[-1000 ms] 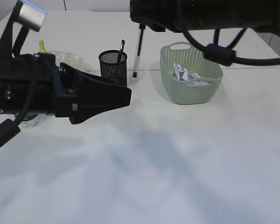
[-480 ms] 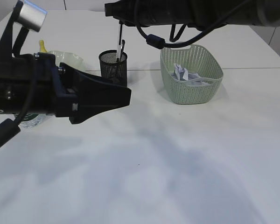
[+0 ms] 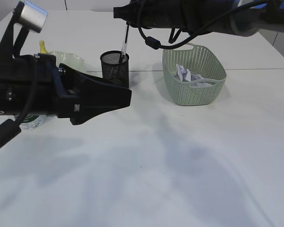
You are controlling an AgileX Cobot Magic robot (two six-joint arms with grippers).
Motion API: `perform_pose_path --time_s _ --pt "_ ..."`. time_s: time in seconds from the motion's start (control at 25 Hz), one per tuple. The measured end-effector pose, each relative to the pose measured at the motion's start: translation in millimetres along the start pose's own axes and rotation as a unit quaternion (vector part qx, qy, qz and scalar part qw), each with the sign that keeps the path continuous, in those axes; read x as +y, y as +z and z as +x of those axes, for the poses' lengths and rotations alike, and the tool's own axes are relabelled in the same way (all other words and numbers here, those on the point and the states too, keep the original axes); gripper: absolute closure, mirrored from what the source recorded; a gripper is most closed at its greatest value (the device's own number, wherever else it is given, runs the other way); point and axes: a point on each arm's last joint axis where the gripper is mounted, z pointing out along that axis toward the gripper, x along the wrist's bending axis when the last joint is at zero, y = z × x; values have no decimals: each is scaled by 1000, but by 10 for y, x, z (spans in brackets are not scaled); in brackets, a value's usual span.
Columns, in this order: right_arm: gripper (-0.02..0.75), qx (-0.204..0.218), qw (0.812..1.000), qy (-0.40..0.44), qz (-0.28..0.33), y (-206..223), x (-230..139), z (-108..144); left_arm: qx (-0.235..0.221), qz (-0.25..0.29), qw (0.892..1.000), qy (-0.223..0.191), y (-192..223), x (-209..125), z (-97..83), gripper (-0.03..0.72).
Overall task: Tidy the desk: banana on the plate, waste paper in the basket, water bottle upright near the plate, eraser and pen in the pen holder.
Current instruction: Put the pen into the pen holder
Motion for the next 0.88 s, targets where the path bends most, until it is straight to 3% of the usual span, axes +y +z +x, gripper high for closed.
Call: perform_pose_path --time_s 0.88 --pt "685 -4 1000 -8 0 425 -304 -218 13 0 1000 -2 0 0 23 192"
